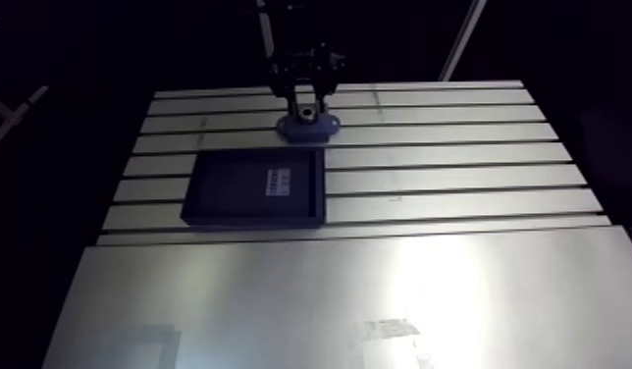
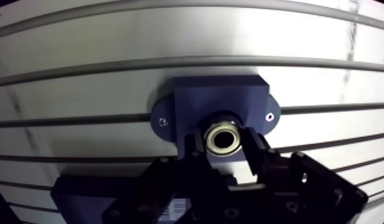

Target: Pick up the bearing and press it into the housing until flush.

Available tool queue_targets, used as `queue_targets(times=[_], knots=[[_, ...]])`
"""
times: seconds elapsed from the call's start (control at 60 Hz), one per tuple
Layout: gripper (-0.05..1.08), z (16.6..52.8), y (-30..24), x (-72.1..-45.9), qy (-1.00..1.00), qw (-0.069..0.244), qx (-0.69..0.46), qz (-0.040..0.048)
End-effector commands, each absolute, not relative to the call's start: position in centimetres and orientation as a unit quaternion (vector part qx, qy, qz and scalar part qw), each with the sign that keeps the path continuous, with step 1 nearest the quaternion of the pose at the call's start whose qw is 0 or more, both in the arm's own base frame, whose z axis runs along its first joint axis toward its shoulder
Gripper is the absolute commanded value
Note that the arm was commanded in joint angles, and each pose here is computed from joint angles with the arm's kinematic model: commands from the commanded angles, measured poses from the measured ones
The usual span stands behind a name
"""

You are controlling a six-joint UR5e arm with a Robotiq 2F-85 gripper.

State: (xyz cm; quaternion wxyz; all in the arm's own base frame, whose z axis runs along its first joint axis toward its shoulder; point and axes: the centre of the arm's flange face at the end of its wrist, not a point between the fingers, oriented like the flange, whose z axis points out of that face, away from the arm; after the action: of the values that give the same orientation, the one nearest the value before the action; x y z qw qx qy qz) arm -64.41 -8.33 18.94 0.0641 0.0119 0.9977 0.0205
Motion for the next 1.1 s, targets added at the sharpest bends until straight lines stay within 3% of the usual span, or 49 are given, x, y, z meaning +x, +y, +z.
queue_targets(times=[0.017,1.1], knots=[[0.78,18.88,-8.33,-64.38,0.998,0.065,0.012,0.0204],[0.78,18.82,-8.14,-64.51,0.998,0.065,0.013,0.0204]])
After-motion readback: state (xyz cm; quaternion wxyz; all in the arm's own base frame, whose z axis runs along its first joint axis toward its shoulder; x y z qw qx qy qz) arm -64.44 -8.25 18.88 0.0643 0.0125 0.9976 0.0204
